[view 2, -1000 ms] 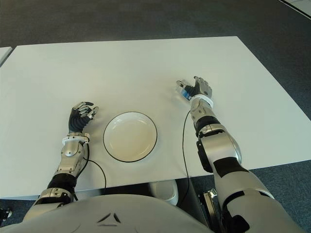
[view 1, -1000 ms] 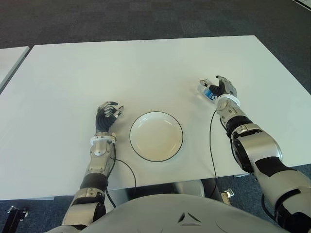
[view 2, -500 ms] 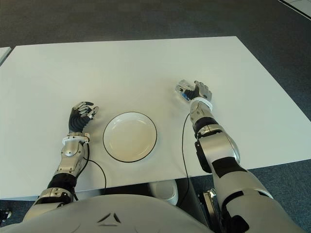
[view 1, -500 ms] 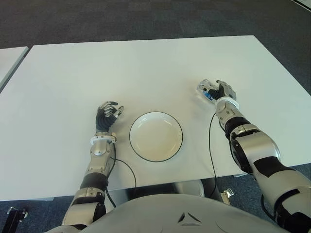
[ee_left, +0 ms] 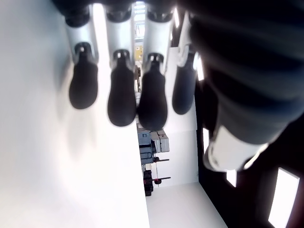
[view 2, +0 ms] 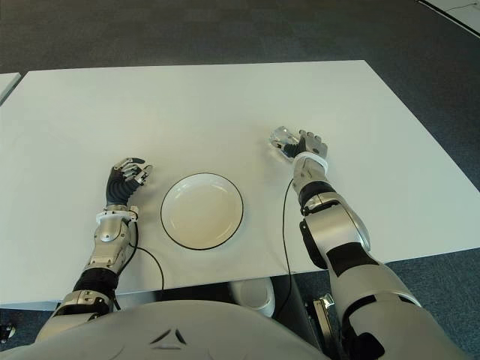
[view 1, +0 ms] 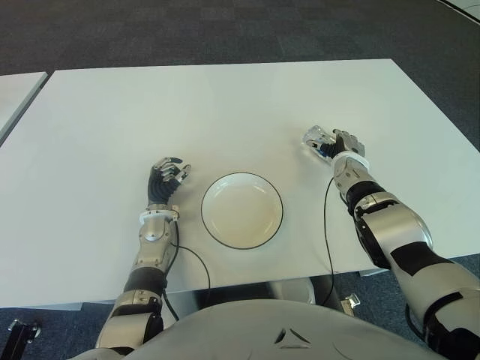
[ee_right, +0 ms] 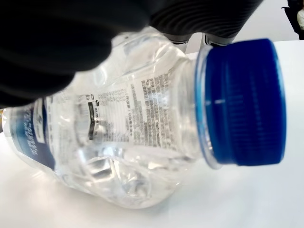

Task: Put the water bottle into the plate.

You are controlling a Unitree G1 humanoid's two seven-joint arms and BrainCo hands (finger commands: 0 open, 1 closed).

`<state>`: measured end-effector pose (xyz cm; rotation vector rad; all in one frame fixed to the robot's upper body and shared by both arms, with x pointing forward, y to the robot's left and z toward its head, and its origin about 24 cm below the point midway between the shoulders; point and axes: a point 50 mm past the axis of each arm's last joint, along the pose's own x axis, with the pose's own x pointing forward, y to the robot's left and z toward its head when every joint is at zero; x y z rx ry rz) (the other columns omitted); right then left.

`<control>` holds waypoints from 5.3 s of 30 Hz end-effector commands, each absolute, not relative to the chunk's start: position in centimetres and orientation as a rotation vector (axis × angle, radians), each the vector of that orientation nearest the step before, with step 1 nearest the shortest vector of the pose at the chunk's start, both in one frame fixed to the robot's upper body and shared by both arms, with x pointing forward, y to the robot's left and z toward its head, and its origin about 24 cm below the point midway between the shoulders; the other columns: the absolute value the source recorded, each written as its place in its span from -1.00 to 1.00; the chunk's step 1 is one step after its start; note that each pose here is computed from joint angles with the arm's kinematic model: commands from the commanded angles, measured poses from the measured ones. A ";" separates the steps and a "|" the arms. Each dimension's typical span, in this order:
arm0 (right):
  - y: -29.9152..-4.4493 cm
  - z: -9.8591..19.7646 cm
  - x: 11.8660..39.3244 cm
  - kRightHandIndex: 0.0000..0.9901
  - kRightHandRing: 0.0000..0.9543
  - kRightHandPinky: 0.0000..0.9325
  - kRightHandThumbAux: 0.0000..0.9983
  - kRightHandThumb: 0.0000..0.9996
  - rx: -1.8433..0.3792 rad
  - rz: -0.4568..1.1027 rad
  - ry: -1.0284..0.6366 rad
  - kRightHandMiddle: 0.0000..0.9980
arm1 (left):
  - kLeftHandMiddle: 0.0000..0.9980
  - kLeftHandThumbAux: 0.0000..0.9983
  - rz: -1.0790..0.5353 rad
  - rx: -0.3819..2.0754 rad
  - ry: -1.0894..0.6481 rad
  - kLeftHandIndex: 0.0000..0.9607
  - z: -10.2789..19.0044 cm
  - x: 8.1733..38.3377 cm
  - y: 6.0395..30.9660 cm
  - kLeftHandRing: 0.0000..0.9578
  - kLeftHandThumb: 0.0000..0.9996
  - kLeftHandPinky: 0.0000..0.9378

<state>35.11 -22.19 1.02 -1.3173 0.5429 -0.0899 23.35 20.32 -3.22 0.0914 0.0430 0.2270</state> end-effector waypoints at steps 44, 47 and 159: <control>-22.7 -4.1 30.6 -0.10 0.37 0.48 0.34 0.69 -1.167 -0.162 0.762 0.08 | 0.42 0.43 0.251 0.052 0.068 -0.09 -3.9 22.8 20.1 0.46 0.42 0.44; -22.7 -4.1 30.6 -0.11 0.41 0.52 0.35 0.69 -1.145 -0.186 0.757 0.11 | 0.42 0.43 0.253 0.049 0.072 -0.09 -3.9 22.8 20.1 0.46 0.42 0.44; -9.7 8.2 27.5 -0.15 0.84 0.87 0.36 0.68 -0.578 0.782 -0.753 0.09 | 0.41 0.44 0.242 0.081 0.072 -0.09 -4.0 22.8 20.8 0.44 0.41 0.42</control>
